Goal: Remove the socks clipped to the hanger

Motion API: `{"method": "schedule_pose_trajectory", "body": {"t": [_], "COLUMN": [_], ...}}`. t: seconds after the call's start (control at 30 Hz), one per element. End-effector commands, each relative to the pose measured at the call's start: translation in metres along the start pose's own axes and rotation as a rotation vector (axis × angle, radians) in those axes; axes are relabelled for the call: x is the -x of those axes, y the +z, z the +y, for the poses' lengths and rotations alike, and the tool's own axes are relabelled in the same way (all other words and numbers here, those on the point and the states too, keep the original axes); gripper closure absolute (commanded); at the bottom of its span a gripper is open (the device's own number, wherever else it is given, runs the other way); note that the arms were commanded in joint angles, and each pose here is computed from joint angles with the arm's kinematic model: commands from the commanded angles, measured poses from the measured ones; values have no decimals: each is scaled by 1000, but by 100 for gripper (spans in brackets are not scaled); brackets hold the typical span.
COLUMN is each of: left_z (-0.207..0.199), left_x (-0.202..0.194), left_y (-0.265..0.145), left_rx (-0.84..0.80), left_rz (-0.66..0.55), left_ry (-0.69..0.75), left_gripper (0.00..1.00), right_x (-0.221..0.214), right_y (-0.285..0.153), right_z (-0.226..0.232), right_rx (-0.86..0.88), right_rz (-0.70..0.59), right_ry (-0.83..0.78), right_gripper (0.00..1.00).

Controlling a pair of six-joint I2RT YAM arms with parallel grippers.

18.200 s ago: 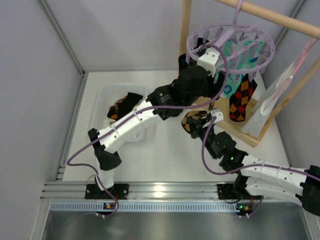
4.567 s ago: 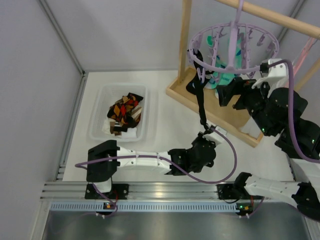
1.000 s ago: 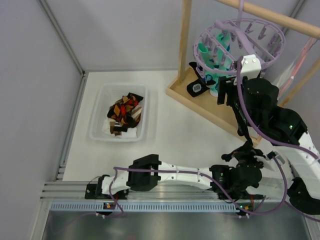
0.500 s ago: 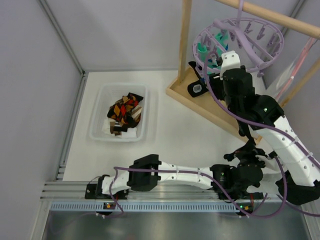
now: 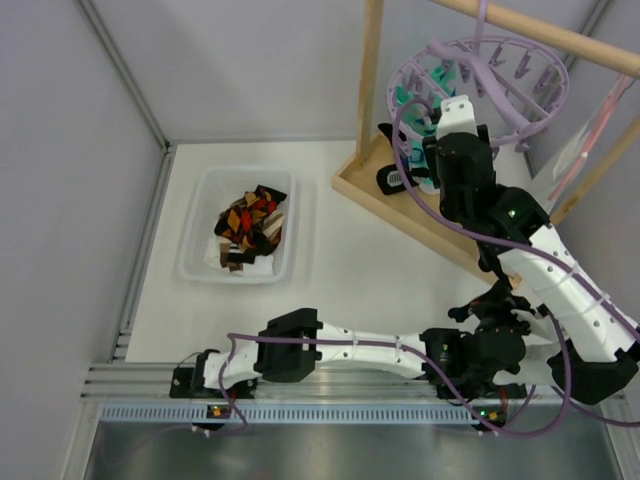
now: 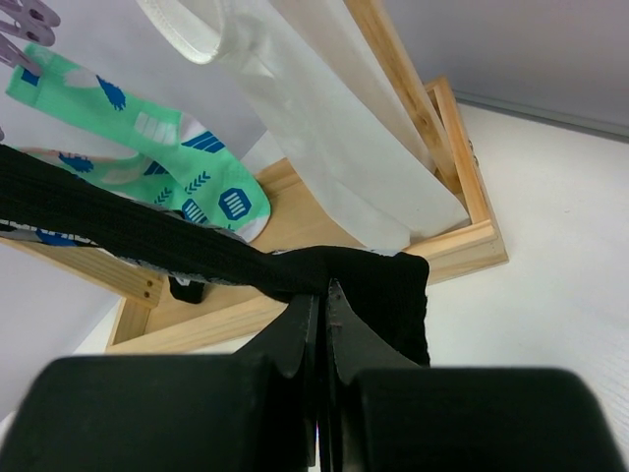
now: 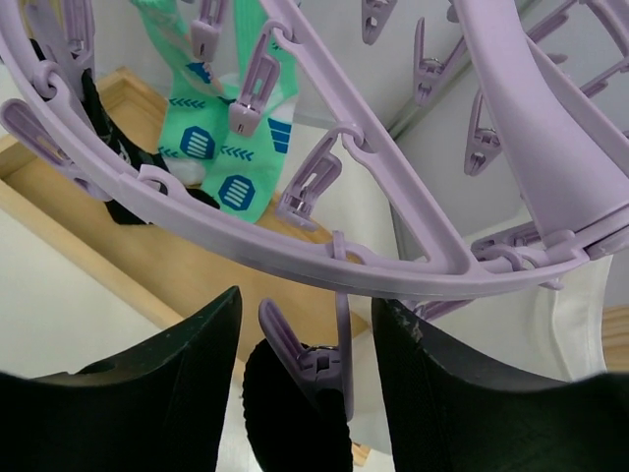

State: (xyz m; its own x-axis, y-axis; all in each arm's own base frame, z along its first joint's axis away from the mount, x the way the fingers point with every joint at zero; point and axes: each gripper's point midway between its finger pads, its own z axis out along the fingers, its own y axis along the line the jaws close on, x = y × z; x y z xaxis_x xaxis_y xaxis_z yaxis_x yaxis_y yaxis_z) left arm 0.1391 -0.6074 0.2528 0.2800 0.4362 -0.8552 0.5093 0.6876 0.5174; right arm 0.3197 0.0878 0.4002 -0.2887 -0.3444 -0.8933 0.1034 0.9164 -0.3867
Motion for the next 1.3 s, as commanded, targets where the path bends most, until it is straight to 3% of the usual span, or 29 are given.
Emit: {"method": "schedule_pose_trajectory", "body": {"t": [0.0,0.17,0.2,0.23,0.33,0.5,0.57,0.63,0.67,0.8,0.93,1.07,1.27], "left_z": [5,5,4,6,9,19,42,78,86,149,219,272,372], "left_x": [22,21,18,17,5,-49,-73,-75,-99,-129,-151,-162,-150], "left_y": [-2,-2,-1,-1,-1,-8,-14,-22,-30,-52,-77,-99,-130], "left_rx": [-6,-5,-7,-6,-14,-13,29,72,93,174,269,353,525], "left_rz": [-43,-41,-38,-36,-16,71,117,130,169,249,300,332,309], "left_ry": [-38,-46,-44,-49,-84,-141,-167,-217,-219,-316,-367,-413,-520], "left_gripper": [100,100,100,100,100,100,100,100,100,100,100,100,100], "right_x": [11,13,14,15,16,12,7,1,-1,-5,-6,-10,-23], "right_y": [8,6,6,5,5,7,8,2,1,-11,-32,-48,-61], "right_z": [-10,-11,-11,-10,-10,-9,-4,-1,3,1,-3,-7,-13], "right_rx": [-79,-71,-70,-66,-61,-35,6,61,105,166,232,279,299], "right_rz": [-40,-59,-61,-65,-70,-68,-67,-72,-75,-97,-132,-153,-162], "right_ry": [31,61,65,73,82,109,138,176,188,266,340,382,413], "right_gripper": [48,68,80,84,87,91,87,77,71,45,32,1,1]}}
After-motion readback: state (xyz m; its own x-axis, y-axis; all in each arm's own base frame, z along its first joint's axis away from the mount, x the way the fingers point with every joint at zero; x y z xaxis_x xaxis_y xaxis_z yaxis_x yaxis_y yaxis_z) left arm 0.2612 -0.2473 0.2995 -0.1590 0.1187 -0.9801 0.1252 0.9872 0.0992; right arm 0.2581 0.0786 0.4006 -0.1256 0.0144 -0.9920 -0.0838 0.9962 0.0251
